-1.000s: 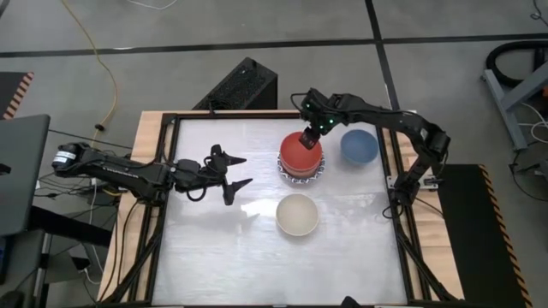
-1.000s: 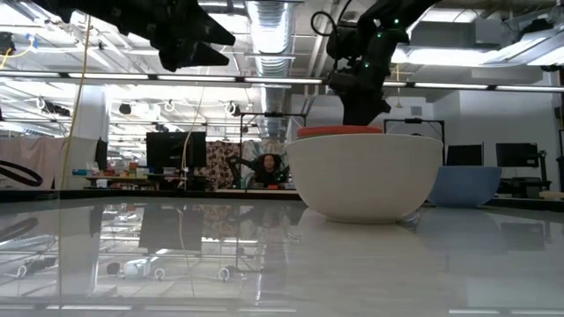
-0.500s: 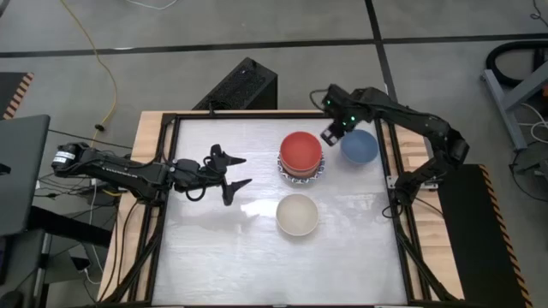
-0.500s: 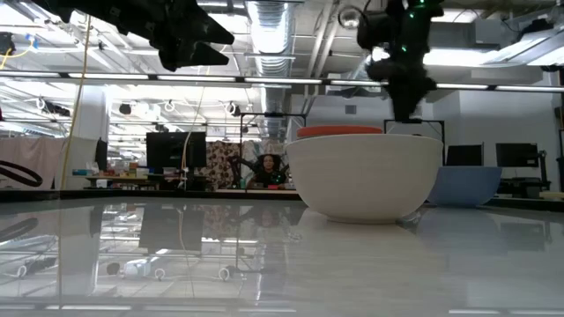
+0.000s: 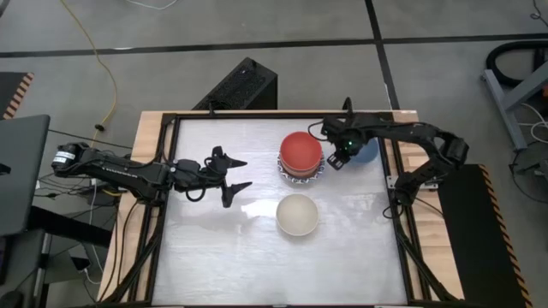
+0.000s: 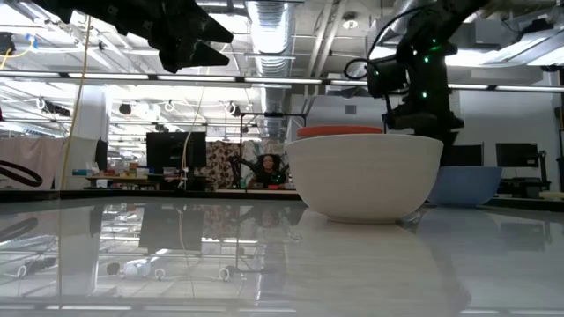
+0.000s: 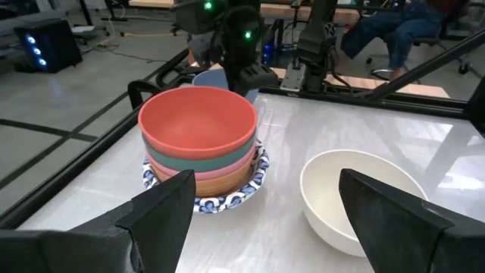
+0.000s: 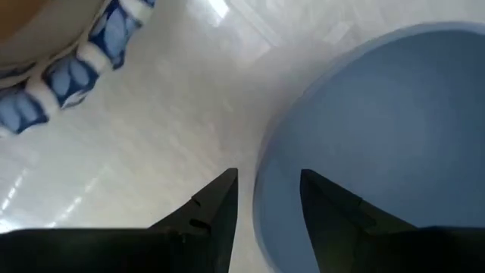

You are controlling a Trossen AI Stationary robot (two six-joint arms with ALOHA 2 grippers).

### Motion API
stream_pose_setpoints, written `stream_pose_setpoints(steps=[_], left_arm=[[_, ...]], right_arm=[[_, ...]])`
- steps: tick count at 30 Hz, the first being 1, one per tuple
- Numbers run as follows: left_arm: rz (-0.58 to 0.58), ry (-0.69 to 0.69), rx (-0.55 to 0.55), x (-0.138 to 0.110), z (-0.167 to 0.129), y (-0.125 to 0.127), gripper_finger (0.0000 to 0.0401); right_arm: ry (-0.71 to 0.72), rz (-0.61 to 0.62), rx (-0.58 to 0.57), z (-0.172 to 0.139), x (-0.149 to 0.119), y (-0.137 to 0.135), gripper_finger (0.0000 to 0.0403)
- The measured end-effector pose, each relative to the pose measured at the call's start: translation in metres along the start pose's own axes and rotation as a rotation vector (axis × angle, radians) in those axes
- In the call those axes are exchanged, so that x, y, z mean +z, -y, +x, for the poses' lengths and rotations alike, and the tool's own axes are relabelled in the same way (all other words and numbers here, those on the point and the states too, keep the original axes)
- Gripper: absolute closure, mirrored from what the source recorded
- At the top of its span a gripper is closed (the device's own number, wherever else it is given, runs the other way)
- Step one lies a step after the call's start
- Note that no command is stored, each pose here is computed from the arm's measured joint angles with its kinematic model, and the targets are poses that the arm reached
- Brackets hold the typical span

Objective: Nest bowls inside each other by size order
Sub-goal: Stack the blue bowl on top of the orange bowl

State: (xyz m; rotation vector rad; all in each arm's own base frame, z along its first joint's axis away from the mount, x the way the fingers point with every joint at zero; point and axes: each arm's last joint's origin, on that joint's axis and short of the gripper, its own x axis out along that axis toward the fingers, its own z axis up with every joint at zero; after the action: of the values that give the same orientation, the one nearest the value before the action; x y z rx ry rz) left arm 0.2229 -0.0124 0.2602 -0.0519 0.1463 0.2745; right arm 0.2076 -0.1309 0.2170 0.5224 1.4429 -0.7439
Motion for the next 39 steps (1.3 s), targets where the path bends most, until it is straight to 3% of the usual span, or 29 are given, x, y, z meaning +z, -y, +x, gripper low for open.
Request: stream_pose_setpoints(steps=[7,14,22,27,31,34,39], left_arm=[[0.000,0.000,0.000,0.000,0.000,0.000,0.0087],[0.006,-0.013,0.032,-0.001,0.000,-0.001,0.0087],[0.011,-0.023,0.034,-0.003,0.000,-0.001,0.0087],[0.009,-0.041,0.037,-0.004,0.000,-0.001,0.0087],[0.009,-0.047,0.038,-0.005,0.000,-0.001,0.0087],[-0.001,-0.049,0.038,-0.005,0.000,-0.001,0.0087],[-0.003,-0.049,0.038,-0.005,0.000,-0.002,0.0087]], right_arm=[[0.025,0.033,-0.015,0.013,0.000,0.006,0.0255],[0.043,0.010,-0.043,0.013,0.001,0.004,0.0384],[0.085,-0.051,-0.086,-0.004,0.004,-0.005,0.0395],[0.230,-0.098,-0.193,-0.041,0.009,-0.014,0.0396],[0.347,-0.166,-0.215,-0.075,0.010,-0.021,0.0396],[0.436,-0.248,-0.199,-0.099,0.009,-0.028,0.0396],[0.532,-0.524,-0.189,-0.123,0.000,-0.053,0.0396]])
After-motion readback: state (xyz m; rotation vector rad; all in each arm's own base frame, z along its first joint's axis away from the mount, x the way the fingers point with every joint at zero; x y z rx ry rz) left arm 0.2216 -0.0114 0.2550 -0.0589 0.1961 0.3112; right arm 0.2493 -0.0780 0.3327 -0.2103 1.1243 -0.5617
